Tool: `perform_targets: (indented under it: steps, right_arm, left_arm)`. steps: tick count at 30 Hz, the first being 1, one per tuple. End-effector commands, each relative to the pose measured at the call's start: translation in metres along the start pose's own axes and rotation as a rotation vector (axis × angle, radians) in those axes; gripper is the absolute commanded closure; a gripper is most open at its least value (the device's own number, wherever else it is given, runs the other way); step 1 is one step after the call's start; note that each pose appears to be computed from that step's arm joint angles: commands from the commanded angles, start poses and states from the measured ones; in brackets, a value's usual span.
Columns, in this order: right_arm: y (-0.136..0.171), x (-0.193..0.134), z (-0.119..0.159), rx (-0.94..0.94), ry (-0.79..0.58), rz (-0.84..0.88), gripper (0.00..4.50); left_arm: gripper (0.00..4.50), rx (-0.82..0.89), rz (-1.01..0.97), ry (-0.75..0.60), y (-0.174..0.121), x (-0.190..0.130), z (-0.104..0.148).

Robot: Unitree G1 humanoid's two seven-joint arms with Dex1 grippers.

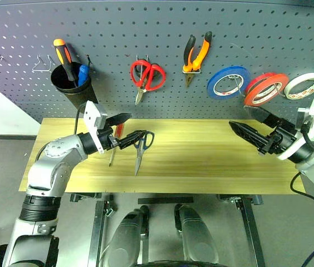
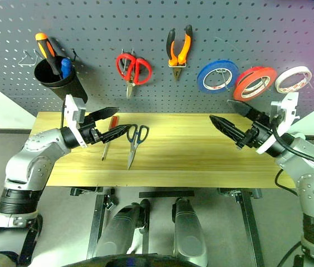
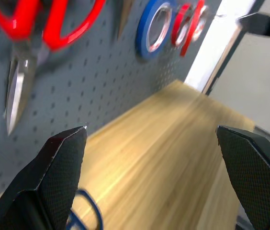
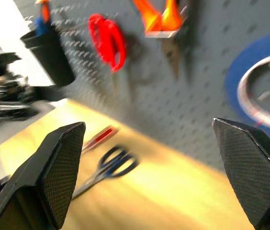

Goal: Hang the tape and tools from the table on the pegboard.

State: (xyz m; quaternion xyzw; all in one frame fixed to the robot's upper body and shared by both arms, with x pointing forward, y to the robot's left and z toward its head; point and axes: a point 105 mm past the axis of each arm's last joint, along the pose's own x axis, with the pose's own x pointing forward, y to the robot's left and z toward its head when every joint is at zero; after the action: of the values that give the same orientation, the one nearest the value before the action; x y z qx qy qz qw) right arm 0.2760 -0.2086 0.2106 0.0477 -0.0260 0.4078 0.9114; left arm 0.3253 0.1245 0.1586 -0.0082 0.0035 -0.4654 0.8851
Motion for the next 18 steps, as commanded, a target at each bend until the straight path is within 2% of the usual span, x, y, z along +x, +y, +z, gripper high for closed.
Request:
perform_targets:
  steps: [1,4,7,12,18]
  right_arm:
    - [0.002,-0.006,0.007,0.016,-0.003,0.042,0.04]
    - [0.001,-0.009,-0.002,0.024,0.035,0.054,0.04]
    - [0.016,-0.011,-0.010,0.074,0.063,0.160,0.04]
    - [0.029,-0.012,-0.010,-0.008,0.058,0.261,0.04]
    - [0.033,-0.011,-0.010,-0.156,0.050,0.324,0.04]
  left_arm:
    - [0.00,-0.007,0.040,0.090,0.002,0.004,-0.014]
    - [0.00,-0.010,0.090,0.183,0.005,0.007,-0.034]
    - [0.00,-0.027,0.169,0.286,0.008,0.011,-0.055]
    - [0.00,-0.066,0.201,0.340,0.000,0.020,-0.065]
    - [0.00,-0.016,0.284,0.428,0.007,0.023,-0.079]
